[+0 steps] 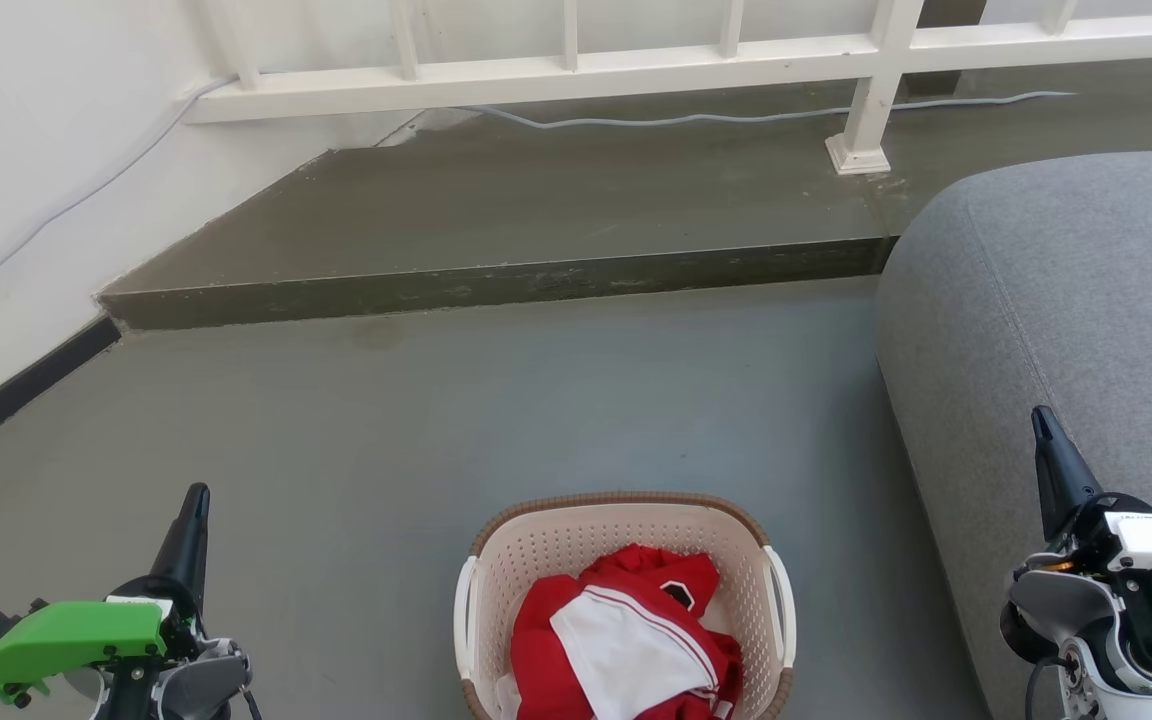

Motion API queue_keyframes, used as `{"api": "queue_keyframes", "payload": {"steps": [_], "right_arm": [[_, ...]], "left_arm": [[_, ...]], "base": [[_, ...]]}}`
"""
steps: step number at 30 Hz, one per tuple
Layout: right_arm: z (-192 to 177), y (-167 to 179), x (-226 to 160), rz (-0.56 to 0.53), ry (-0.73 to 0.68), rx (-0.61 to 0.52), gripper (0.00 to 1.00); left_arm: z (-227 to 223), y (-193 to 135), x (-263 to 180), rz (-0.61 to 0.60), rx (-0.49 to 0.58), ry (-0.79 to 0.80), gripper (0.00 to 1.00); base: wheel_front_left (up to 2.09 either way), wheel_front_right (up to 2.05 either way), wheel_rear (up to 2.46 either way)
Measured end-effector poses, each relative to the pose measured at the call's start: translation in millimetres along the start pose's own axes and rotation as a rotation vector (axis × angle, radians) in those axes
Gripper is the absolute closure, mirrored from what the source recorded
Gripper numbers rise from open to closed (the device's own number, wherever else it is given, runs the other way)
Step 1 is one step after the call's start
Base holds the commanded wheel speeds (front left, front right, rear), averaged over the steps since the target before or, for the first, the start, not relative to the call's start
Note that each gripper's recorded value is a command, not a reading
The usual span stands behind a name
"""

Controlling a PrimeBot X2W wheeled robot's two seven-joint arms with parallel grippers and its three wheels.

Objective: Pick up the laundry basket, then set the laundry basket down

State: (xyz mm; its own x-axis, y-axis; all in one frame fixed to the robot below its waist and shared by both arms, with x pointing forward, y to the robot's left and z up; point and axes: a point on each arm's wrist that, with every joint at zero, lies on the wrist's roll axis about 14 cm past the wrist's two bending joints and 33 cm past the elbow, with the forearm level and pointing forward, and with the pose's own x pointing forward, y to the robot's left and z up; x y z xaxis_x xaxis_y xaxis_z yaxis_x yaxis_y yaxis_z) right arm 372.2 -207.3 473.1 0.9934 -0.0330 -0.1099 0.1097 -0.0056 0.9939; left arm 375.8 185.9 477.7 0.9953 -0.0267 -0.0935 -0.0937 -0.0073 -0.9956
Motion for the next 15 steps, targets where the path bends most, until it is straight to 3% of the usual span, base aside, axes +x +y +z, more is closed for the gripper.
{"api": "queue_keyframes", "payload": {"steps": [15], "right_arm": [[0.0,0.5,0.1,0.002,0.0,0.001,1.0]], "left_arm": [[0.1,0.0,0.0,0.0,0.0,0.0,1.0]], "base": [[0.0,0.0,0.0]]}}
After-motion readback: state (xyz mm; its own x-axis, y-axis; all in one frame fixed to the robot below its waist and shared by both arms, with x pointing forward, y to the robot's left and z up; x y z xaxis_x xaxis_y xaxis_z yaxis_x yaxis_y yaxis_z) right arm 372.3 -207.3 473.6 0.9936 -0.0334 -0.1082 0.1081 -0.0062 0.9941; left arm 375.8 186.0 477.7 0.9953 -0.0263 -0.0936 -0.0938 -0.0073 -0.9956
